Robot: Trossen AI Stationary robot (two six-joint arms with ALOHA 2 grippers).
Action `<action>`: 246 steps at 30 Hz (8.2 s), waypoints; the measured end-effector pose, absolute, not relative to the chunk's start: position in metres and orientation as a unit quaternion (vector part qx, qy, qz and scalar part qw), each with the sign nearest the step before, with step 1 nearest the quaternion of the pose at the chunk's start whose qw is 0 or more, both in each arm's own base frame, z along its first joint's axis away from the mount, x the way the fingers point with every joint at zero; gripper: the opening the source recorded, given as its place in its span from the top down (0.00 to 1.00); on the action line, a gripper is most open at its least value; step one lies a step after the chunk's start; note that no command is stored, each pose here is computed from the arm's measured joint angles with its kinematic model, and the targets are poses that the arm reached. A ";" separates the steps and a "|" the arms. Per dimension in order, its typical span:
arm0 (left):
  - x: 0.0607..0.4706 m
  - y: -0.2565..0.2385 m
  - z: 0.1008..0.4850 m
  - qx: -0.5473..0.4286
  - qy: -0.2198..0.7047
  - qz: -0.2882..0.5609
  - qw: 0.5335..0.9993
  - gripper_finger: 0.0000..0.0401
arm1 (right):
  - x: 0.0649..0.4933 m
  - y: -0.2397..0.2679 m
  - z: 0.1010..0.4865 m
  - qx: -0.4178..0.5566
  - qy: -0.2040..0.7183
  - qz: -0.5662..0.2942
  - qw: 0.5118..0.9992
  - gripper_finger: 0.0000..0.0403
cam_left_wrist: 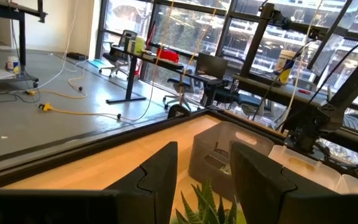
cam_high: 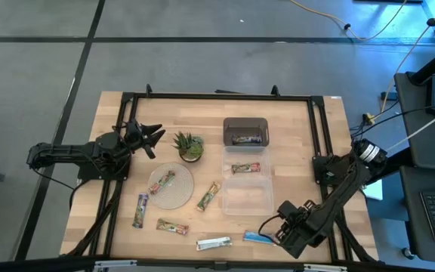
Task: Pick and place Granola Bars by type
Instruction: Put the yellow granola bar into the bottom transparent bin, then put the blue granola bar into the black bin
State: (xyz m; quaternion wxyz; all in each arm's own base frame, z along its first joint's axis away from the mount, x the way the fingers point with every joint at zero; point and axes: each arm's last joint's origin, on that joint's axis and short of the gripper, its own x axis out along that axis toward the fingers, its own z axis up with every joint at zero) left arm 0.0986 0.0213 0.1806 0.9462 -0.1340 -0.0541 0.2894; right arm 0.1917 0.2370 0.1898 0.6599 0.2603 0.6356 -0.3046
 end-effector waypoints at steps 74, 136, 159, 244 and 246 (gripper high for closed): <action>0.099 0.021 0.181 -0.185 -0.070 0.286 0.938 0.65 | 0.285 0.111 0.239 0.129 0.411 0.026 0.902 0.78; 0.100 0.020 0.181 -0.185 -0.064 0.255 0.947 0.65 | 0.253 0.070 0.301 0.098 0.308 0.005 0.946 0.57; 0.099 0.021 0.182 -0.233 -0.088 0.274 0.929 0.32 | 0.250 0.014 0.303 0.106 0.318 -0.093 0.937 0.57; 0.168 -0.196 0.135 -0.418 0.548 0.534 0.490 0.33 | 0.242 0.003 0.293 0.054 0.392 -0.043 0.917 0.57; 0.167 -0.194 0.132 -0.418 0.547 0.535 0.489 0.33 | 0.242 0.003 0.293 0.054 0.392 -0.043 0.917 0.57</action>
